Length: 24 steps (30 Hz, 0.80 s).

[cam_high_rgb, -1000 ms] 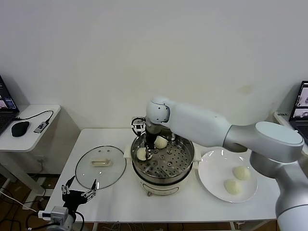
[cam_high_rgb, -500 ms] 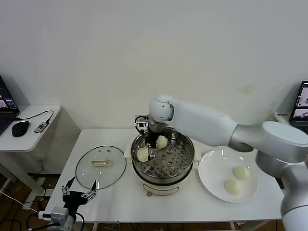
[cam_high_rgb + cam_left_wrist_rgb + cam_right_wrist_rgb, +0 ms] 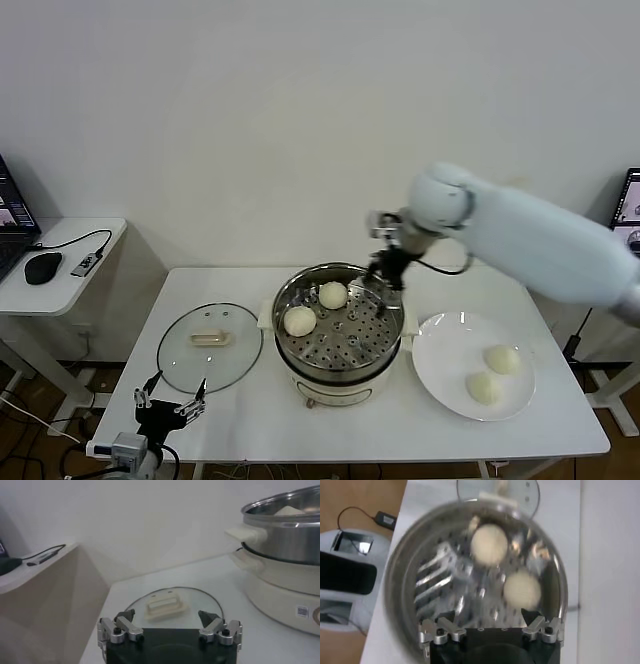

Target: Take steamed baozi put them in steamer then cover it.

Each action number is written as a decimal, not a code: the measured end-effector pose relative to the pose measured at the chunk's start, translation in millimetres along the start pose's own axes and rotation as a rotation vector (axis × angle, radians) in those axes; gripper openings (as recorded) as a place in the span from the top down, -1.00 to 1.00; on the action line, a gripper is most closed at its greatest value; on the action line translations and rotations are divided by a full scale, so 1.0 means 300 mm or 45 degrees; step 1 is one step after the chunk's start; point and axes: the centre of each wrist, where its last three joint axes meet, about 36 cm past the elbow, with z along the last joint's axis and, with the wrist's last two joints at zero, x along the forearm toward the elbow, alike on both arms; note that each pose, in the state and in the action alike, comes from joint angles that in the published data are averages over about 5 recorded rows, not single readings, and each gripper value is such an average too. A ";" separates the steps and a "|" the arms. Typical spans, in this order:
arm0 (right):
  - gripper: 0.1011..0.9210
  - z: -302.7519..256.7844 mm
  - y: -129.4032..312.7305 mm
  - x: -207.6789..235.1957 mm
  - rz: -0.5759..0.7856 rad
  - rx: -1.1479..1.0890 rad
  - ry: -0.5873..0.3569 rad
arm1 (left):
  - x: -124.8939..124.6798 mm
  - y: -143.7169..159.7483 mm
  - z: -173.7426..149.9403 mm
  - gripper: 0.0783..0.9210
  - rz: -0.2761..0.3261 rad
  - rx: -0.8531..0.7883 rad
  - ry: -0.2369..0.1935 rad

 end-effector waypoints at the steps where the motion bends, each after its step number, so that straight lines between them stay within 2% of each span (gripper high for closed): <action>1: -0.76 0.040 0.016 0.004 -0.001 -0.008 0.010 | 0.001 -0.002 0.001 -0.77 0.001 -0.001 0.002; 10: -0.76 0.297 0.156 -0.071 -0.043 -0.038 0.090 | 0.020 -0.015 0.006 -0.77 0.002 -0.010 0.016; 24: -0.76 0.497 0.275 -0.246 -0.100 -0.081 0.176 | 0.023 -0.015 0.023 -0.77 0.004 -0.031 0.048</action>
